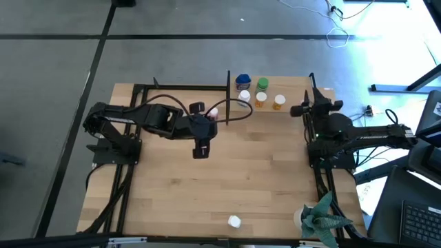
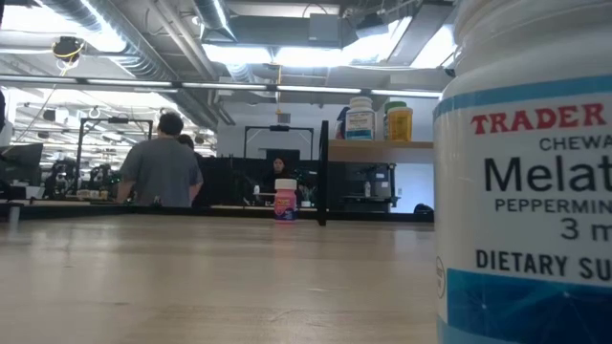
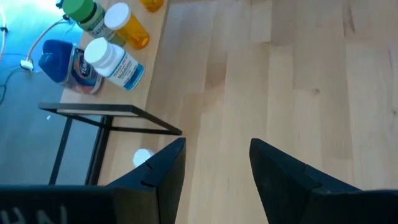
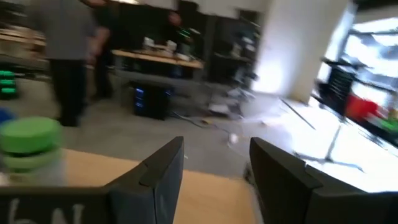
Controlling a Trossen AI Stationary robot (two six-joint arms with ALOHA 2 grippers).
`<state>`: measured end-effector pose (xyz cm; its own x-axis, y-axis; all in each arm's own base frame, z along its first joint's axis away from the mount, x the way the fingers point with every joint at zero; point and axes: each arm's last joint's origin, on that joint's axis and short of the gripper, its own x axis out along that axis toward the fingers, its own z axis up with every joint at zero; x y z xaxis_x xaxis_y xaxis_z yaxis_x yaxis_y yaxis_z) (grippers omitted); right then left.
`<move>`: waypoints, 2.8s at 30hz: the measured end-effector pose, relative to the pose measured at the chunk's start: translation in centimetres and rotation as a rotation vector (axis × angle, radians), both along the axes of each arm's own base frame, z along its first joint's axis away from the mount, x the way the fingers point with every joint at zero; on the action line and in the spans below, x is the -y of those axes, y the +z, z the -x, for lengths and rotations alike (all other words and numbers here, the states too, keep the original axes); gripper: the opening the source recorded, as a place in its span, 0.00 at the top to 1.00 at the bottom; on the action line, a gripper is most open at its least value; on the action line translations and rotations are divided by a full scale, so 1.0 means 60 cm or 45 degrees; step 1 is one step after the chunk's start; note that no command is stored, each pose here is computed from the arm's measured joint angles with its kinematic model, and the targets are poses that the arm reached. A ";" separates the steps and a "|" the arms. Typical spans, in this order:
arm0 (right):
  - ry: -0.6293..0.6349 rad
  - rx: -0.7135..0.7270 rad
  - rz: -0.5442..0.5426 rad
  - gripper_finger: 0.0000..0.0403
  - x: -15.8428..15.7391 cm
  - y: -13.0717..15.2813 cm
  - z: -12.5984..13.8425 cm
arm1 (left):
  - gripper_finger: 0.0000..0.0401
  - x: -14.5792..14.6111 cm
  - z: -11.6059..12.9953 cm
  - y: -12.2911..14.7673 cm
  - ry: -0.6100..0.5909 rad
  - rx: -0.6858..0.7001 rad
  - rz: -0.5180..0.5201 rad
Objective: Pick and place medicine bottles onto shelf by color
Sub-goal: Put the pink medicine bottle on the shelf
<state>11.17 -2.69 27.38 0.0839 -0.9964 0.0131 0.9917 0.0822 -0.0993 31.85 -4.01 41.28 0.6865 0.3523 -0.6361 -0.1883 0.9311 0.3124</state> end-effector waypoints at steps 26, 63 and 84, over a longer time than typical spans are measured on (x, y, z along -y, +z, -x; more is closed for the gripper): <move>1.008 -0.579 0.572 0.54 -0.097 0.025 -0.012 | 0.57 -0.179 -0.002 -0.080 0.039 -0.264 0.145; 1.279 -0.400 0.328 0.54 -0.158 -0.009 -0.005 | 0.57 -0.346 0.035 -0.262 -0.161 -0.106 0.260; 1.714 -0.251 -0.104 0.54 -0.170 -0.063 -0.007 | 0.57 -0.333 0.027 -0.261 -0.168 -0.103 0.269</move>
